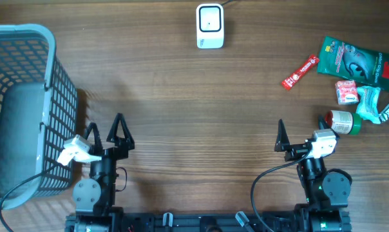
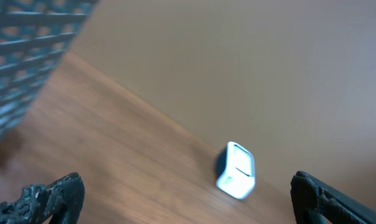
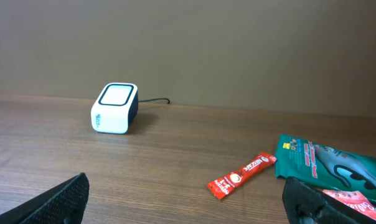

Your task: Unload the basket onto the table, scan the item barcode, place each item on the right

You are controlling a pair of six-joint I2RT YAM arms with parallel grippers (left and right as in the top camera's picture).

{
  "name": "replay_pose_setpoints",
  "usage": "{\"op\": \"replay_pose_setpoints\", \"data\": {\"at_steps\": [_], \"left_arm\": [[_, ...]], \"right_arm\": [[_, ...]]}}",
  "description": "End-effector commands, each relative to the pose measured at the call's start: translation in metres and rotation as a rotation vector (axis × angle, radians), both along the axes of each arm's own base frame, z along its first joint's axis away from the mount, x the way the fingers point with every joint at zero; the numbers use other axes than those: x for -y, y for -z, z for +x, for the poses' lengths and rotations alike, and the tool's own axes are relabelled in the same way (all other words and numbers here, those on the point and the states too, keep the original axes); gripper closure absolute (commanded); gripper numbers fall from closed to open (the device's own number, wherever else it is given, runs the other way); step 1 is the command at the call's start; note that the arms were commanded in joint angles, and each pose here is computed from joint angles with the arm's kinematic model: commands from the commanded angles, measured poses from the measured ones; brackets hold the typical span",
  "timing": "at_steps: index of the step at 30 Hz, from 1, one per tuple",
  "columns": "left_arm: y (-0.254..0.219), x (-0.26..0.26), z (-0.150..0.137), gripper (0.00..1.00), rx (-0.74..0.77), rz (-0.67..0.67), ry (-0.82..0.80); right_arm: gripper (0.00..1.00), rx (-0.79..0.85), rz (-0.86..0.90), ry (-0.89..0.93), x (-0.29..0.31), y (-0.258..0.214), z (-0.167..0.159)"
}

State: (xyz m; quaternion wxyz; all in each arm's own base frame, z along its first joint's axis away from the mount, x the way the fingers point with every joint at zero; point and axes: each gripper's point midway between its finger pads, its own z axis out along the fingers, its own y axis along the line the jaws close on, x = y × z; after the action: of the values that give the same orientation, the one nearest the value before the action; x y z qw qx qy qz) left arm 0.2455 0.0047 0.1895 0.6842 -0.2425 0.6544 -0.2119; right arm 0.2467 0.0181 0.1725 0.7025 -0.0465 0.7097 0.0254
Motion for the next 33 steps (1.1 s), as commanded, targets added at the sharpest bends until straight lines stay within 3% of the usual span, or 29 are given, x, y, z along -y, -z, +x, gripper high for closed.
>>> {"op": "replay_pose_setpoints", "data": {"at_steps": [1,5,8,20,23,33], "left_arm": [[0.016,-0.019,-0.001,0.00,-0.043,0.108,-0.108],[0.024,-0.002,0.001,0.00,-0.081,0.311,-0.008],[0.031,0.004,0.001,0.00,-0.106,0.372,0.036],[0.032,0.009,0.001,0.00,-0.106,0.377,0.065],[0.034,0.021,0.000,0.00,-0.099,0.466,0.132],[0.034,0.021,0.000,0.00,-0.098,0.462,0.132]], "right_arm": [[0.00,0.005,0.011,0.011,0.002,-0.001,0.000],[0.00,0.005,0.011,0.011,0.002,-0.001,0.000],[0.00,0.005,0.011,0.011,0.002,-0.001,0.000],[0.00,0.004,0.011,0.011,0.002,-0.001,0.000],[0.00,0.004,0.011,0.011,0.002,-0.001,0.000],[0.00,0.004,0.011,0.011,0.002,-0.001,0.000]]}}
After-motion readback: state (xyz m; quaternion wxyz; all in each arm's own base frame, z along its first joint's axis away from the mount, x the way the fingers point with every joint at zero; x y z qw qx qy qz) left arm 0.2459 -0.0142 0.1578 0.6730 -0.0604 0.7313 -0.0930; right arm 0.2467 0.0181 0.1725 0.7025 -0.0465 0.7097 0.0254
